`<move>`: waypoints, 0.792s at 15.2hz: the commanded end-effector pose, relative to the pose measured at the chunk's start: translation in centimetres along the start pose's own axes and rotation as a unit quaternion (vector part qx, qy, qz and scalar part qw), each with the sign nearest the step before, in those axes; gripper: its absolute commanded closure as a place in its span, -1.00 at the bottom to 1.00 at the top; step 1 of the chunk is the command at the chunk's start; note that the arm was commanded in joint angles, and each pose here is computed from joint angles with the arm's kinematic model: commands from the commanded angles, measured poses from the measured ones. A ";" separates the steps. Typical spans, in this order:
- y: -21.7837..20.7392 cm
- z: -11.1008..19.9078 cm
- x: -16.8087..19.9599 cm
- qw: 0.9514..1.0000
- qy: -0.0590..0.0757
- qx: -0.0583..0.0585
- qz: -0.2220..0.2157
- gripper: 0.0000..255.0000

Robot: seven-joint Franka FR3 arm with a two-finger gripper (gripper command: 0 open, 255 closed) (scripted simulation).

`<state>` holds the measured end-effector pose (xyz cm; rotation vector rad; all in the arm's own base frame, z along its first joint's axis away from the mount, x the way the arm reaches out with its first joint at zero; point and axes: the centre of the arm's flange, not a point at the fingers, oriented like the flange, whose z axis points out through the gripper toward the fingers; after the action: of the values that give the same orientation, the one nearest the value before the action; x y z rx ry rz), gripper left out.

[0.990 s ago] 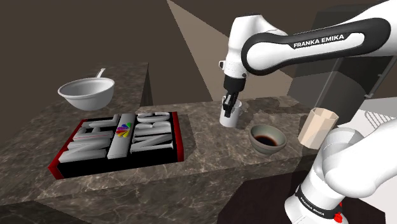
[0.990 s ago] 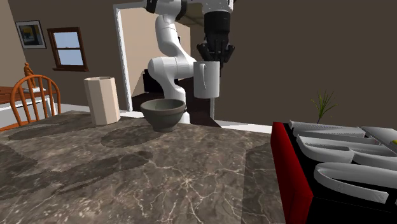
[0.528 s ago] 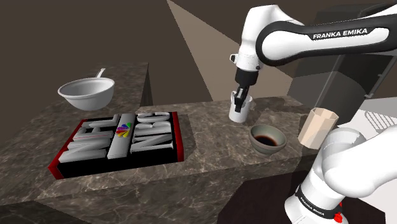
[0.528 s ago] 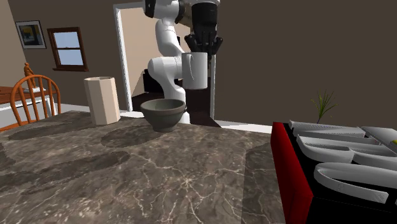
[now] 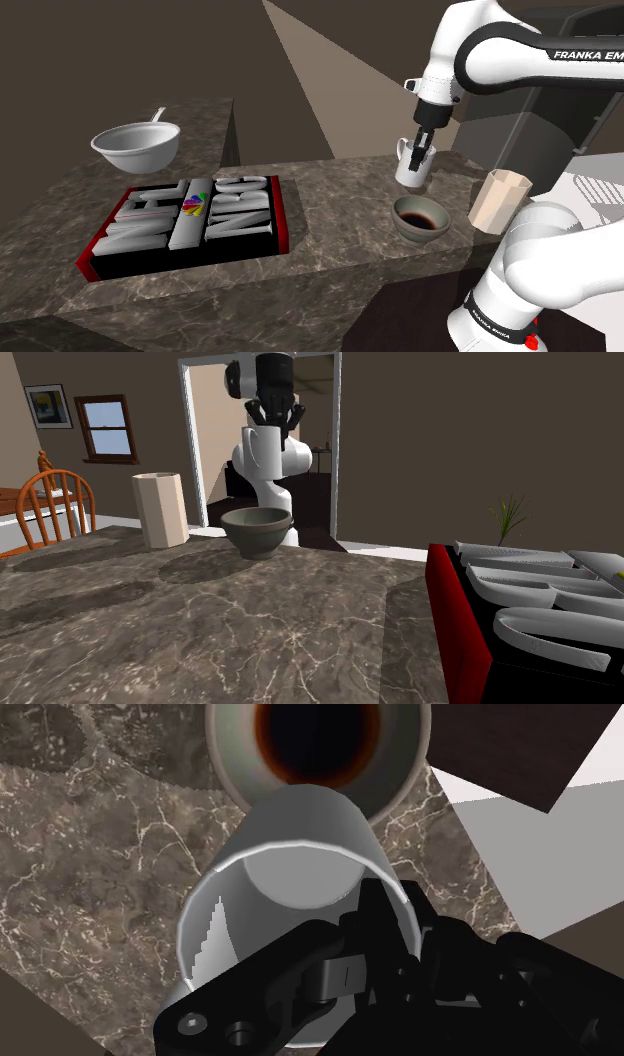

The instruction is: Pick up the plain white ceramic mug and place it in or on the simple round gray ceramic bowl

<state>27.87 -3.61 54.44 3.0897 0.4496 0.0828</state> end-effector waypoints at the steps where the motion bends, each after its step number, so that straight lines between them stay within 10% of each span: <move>1: 1.4 -0.3 -2.5 1.000 -0.001 0.000 0.000 1.00; 12: 1.8 4.8 -3.7 1.000 -0.001 0.000 0.000 1.00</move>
<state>25.16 -6.45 50.24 3.0903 0.4511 0.0803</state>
